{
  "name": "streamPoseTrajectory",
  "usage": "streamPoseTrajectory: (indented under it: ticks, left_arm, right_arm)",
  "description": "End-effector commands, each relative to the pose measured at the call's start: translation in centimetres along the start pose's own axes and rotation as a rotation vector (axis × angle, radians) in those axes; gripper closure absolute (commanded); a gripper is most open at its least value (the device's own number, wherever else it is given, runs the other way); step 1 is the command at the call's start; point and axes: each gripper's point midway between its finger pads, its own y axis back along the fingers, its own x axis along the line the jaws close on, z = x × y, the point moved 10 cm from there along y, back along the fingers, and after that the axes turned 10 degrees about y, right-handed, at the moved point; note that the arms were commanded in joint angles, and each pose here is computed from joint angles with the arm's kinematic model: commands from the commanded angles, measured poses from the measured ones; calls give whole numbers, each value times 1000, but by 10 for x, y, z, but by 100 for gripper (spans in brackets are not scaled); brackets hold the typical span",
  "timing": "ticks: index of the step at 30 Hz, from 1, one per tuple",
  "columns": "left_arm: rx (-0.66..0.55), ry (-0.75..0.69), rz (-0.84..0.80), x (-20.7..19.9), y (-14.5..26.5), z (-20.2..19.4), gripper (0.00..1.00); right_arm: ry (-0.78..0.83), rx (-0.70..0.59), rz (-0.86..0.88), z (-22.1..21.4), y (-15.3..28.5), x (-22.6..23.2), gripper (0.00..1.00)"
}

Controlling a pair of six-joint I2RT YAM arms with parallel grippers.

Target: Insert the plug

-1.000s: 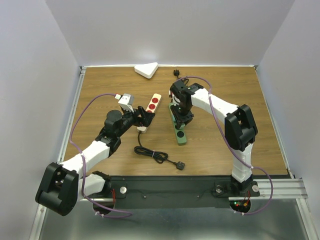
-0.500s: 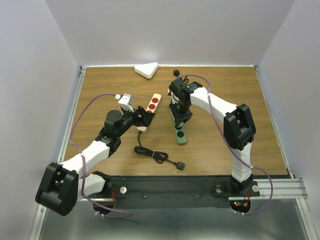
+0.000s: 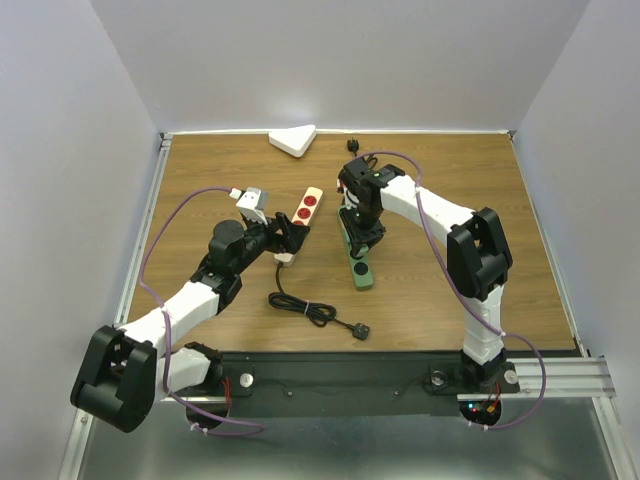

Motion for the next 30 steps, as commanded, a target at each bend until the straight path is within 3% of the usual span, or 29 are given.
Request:
streamPoseTrajectory:
  ticks: [1,30]
  left_arm:
    - [-77,-36,-41,-10,2,18,10]
    - [-81,-33,-44,-11,4,18,10]
  right_arm:
    - [-15,-2,-2,-4,1,-1,100]
    - [-80,19,-94,-4,-1,-1,100]
